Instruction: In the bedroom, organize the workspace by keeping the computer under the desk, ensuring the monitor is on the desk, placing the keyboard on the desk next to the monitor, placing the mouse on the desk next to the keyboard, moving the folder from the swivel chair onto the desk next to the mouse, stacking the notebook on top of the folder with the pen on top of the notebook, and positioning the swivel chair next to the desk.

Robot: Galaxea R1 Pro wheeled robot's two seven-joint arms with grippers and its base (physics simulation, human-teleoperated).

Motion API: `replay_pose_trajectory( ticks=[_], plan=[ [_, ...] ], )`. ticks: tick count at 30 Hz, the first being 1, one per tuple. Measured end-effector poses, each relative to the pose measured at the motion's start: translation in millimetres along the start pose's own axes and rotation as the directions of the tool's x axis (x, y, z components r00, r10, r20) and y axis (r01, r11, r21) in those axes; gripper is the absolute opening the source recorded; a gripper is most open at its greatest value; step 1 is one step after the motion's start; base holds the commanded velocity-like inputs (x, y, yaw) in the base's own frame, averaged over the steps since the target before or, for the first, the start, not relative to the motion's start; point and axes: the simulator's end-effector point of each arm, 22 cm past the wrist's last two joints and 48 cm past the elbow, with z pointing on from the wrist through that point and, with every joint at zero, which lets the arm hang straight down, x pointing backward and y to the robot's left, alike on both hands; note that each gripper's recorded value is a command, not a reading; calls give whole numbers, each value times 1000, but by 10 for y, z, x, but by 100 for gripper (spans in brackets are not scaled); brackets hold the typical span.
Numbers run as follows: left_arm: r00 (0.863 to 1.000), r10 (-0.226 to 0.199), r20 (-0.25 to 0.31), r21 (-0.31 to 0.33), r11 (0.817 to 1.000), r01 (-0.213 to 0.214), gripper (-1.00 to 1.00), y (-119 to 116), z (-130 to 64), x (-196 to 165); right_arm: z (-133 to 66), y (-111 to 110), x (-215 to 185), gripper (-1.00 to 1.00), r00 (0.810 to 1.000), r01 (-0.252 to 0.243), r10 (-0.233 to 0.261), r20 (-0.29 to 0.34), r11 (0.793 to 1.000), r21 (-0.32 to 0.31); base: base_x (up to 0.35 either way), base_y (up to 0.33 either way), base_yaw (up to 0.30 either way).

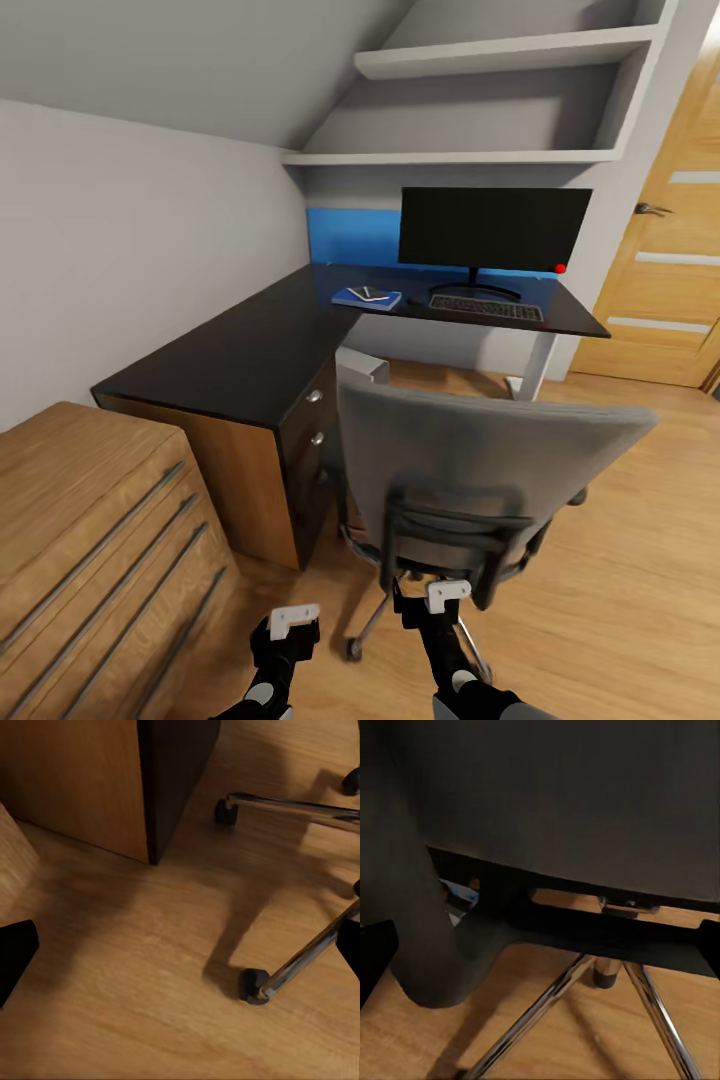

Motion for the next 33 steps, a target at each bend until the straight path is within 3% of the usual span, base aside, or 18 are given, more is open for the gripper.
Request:
replay_pose_trajectory(
  ticks=[20, 33],
  plan=[
    [1000, -1, 17, 2, 1000, 1, 100, -10, -17, -92, -6, 32, -98, 100, 1000, 14, -14, 19, 1000, -13, -3, 24, -177],
    [1000, -1, 31, 3, 1000, 1, 100, -15, -30, -160, -7, 3, -169, 100, 1000, 3, -3, 31, 1000, 0, -195, 220, -183]
  ],
)
